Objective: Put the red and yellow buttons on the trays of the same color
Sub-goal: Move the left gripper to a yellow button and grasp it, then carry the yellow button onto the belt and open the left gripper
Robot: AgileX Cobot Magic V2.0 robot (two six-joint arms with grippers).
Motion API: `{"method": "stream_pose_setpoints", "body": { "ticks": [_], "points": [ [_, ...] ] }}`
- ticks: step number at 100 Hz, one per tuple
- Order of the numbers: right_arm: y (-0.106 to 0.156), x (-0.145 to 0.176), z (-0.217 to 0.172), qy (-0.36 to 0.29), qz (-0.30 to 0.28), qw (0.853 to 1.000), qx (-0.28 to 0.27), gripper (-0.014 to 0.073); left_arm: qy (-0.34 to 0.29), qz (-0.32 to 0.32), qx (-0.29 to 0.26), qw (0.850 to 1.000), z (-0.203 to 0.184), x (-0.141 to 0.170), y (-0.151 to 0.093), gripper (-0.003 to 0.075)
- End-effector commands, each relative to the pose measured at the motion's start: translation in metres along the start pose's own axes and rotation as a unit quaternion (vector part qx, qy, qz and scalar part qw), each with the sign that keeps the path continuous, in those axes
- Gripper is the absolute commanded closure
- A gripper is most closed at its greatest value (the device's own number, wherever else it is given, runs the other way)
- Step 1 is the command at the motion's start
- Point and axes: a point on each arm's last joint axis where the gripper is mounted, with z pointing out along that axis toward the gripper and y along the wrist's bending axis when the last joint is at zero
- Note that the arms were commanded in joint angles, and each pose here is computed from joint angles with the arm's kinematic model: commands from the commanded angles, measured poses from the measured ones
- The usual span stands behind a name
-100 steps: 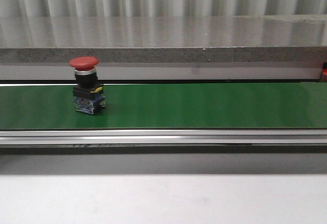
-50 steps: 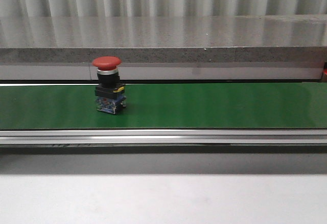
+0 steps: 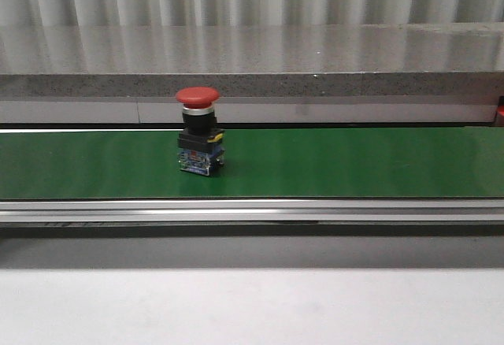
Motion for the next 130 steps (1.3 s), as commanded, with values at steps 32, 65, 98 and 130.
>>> {"method": "stream_pose_setpoints", "body": {
  "ticks": [32,65,98,130],
  "points": [
    [0.000,-0.008,-0.002,-0.050,-0.006,0.999,0.002,0.0662,-0.042,0.046,0.058,0.996,-0.016,-0.006,-0.025,0.0740],
    [0.000,-0.008,-0.002,-0.050,-0.006,0.999,0.002,0.0662,-0.042,0.043,0.060,0.996,-0.016,-0.006,-0.025,0.0740],
    [0.000,-0.008,-0.002,-0.050,-0.006,0.999,0.002,0.0662,-0.057,0.048,0.074,0.994,-0.023,-0.015,-0.029,0.0740],
    [0.000,-0.008,-0.002,-0.050,-0.006,0.999,0.002,0.0662,-0.061,0.046,0.095,0.992,-0.026,-0.019,-0.034,0.0740]
  ]
}}
